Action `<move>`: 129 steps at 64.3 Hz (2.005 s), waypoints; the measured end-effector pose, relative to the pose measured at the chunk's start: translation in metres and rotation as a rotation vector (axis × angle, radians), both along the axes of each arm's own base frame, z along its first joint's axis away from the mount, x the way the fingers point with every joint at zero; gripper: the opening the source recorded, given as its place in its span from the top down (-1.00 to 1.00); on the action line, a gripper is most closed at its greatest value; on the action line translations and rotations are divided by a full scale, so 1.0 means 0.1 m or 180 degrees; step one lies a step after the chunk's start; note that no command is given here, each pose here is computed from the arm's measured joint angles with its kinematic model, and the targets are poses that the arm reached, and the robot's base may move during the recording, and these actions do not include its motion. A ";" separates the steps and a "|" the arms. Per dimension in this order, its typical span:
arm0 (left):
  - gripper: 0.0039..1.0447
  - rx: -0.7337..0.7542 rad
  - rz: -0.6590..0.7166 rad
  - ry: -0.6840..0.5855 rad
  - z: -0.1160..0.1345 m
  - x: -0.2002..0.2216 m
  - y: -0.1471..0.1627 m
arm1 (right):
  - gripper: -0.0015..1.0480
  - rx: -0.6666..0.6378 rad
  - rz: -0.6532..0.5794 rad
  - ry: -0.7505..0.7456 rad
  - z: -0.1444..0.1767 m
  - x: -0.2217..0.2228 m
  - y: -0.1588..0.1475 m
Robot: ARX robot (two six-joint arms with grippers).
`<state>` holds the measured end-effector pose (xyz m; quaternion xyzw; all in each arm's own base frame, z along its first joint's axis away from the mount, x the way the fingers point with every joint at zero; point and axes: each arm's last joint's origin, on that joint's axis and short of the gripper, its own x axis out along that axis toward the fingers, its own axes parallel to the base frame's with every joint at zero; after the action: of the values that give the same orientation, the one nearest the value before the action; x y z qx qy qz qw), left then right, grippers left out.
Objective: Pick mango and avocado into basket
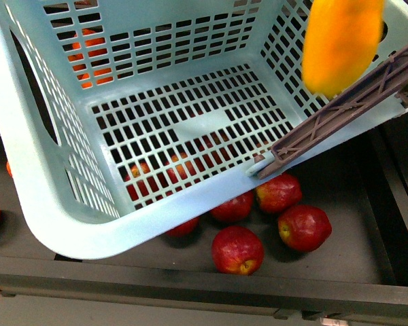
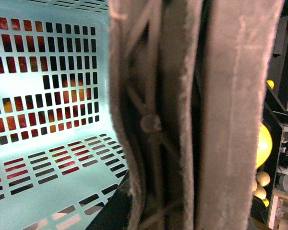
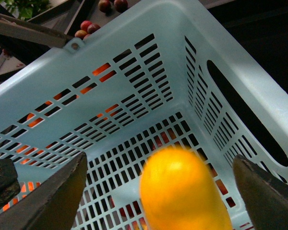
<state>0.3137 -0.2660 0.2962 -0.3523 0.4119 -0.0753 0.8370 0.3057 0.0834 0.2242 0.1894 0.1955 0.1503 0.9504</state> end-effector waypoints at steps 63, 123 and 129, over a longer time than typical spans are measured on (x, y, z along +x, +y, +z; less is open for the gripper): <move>0.73 0.0005 -0.0010 0.0006 -0.01 0.00 -0.01 | 0.96 -0.1207 -0.0971 -0.1238 -0.35 -1.15 -0.83; 0.73 0.0005 -0.0010 0.0004 0.00 -0.01 -0.01 | -0.86 -0.1214 -0.0984 -0.1242 -0.47 -1.47 -0.83; 0.73 0.0000 -0.0062 0.0009 0.00 -0.03 -0.04 | -0.83 -0.1215 -0.0984 -0.1241 -0.47 -1.47 -0.84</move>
<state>0.3103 -0.2701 0.2957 -0.3483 0.4165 -0.0829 0.8357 0.1591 -0.0002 0.1768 0.0026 0.0031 -0.0019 1.0000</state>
